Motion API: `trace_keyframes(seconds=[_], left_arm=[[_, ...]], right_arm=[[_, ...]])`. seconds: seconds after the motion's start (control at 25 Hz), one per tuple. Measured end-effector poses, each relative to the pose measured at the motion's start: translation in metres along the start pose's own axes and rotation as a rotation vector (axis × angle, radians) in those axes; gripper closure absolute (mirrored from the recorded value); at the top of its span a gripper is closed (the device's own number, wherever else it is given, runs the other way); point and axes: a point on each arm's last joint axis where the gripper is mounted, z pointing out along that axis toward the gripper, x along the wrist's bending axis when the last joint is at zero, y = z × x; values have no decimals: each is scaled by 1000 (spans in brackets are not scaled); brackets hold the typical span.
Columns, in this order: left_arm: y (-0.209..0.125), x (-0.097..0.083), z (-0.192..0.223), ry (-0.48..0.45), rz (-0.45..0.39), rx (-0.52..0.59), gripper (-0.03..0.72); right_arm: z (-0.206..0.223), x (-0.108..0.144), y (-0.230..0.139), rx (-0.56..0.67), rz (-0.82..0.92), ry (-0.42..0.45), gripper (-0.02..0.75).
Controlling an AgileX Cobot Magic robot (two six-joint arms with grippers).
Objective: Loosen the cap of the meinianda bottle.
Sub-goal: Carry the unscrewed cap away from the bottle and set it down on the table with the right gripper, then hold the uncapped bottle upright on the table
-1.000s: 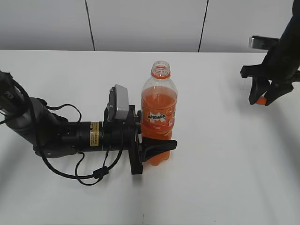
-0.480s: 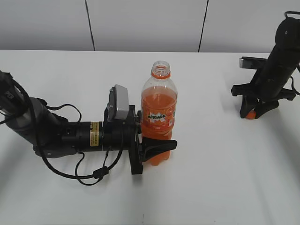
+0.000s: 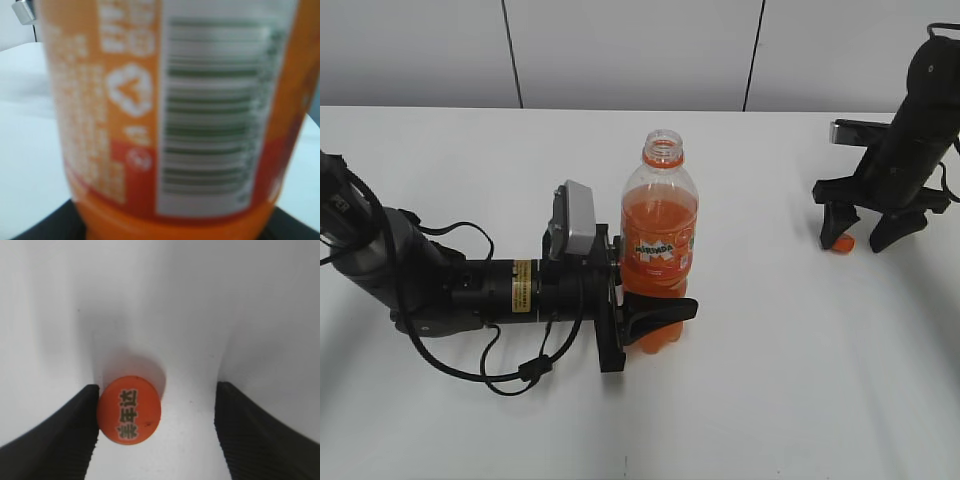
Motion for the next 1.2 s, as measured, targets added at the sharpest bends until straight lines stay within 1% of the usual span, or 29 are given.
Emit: trace_keyframes(seconds=[0.08,0.2,0.32,0.64,0.96,1.2], left_arm=[[0,0,0,0,0,0,305],[0,0,0,0,0,0,305],[0,0,0,1,0,1,305],[0,0,0,2,-1,0,305],[0,0,0,3,-1,0,305],[0,0,0,3,-5,0,305]], right_arm=[[-4,1,0,-9,-1,0,187],[-17,2,1,-44,-7,-2,173],[-28,3,2,-68,-14,-7,171],[-39,4,0,-72,-24,-14,171],[-81,10,-4,-147,-41,-16,171],[-95,11,-7,-170,-58,-26,171]])
